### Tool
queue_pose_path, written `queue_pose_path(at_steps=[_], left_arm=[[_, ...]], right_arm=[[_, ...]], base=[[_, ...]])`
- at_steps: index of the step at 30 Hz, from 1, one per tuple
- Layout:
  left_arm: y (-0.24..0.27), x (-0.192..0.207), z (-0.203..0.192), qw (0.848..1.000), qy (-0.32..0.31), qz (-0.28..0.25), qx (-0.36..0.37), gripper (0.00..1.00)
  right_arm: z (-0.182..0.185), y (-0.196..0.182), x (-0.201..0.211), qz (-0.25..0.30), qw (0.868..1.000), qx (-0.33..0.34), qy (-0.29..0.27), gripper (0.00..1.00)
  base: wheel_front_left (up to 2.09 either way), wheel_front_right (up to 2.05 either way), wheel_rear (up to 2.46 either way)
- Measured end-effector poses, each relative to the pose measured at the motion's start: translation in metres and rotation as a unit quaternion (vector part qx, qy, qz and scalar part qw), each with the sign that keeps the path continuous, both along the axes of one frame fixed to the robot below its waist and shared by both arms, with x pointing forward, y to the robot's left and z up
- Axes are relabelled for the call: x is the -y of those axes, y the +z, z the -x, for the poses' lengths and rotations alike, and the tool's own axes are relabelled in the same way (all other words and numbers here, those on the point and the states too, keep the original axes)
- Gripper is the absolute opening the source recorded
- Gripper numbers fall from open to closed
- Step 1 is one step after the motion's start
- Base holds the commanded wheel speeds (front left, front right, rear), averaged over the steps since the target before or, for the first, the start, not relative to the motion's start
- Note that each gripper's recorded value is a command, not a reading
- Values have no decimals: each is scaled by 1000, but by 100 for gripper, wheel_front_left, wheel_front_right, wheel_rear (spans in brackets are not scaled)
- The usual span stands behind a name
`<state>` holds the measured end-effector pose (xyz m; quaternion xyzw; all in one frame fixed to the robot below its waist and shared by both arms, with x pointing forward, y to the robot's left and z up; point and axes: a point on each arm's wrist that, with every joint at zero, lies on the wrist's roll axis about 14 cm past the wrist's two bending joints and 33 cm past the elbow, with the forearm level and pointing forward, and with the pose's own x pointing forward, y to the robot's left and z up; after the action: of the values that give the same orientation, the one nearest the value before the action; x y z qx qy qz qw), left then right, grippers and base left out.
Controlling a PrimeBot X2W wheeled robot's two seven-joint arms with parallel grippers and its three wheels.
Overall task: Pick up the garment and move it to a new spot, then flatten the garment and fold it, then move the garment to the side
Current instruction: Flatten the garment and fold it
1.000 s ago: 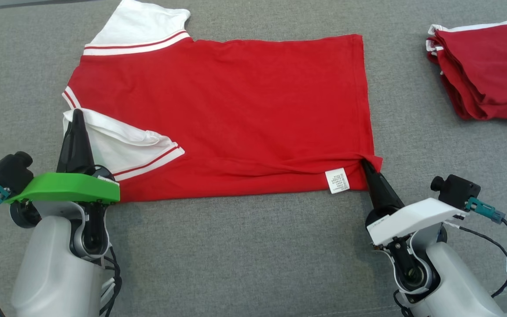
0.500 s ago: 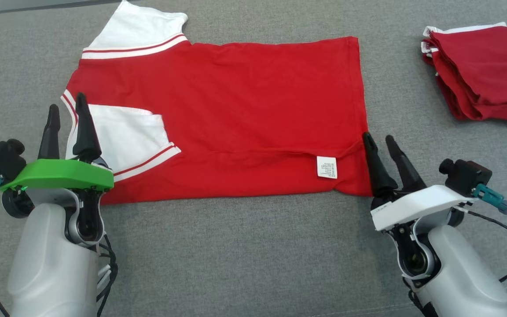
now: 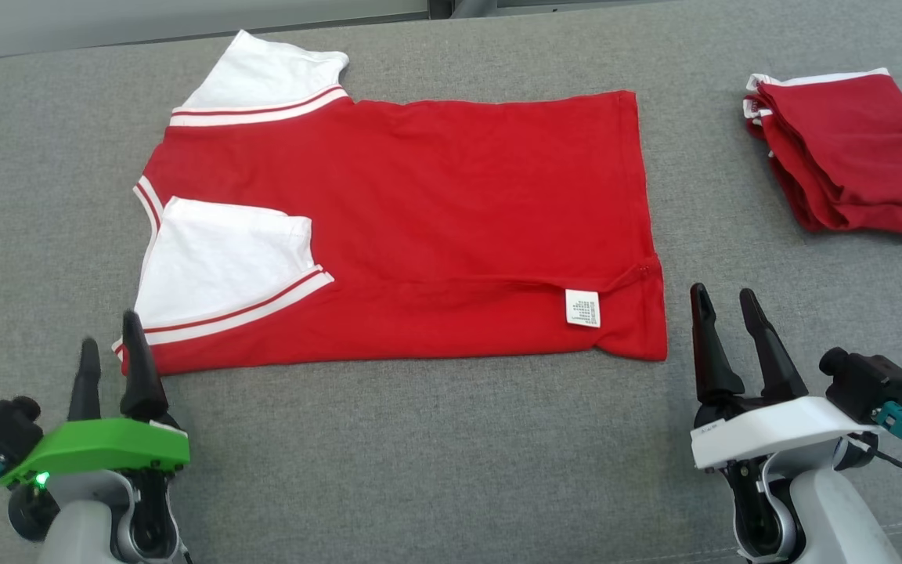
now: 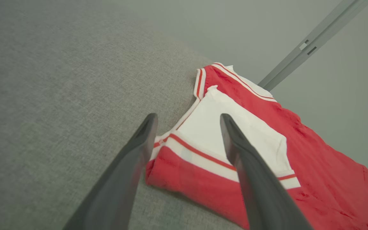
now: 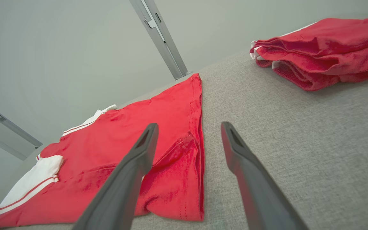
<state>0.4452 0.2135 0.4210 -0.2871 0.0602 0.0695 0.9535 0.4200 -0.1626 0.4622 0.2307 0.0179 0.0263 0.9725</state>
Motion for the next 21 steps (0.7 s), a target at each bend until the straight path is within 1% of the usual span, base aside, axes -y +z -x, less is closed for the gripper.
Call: queue_pose_path(at_steps=[3,7,13,18,19,20,21], left_arm=[[-21,1,19,999,2,17,-43,100],[-37,3,32,995,-5,41,-86,100],[-44,8,28,993,-9,58,-104,100],[-50,8,21,991,-8,64,-117,100],[-51,9,19,991,-9,64,-119,98],[-51,11,16,991,-11,65,-119,76],[-51,11,14,991,-12,64,-120,46]], right_arm=[[7,0,1,4,1000,-4,-1,100],[11,5,-2,5,1000,-2,4,100],[12,9,-4,3,1000,1,8,100],[14,5,-2,1,1000,-8,4,100],[15,3,-1,1,1000,-10,3,100],[16,2,0,1,1000,-12,2,100],[16,1,1,1,1000,-14,0,100]], base=[[0,0,0],[0,0,0],[0,0,0],[0,0,0],[0,0,0],[0,0,0],[0,0,0]])
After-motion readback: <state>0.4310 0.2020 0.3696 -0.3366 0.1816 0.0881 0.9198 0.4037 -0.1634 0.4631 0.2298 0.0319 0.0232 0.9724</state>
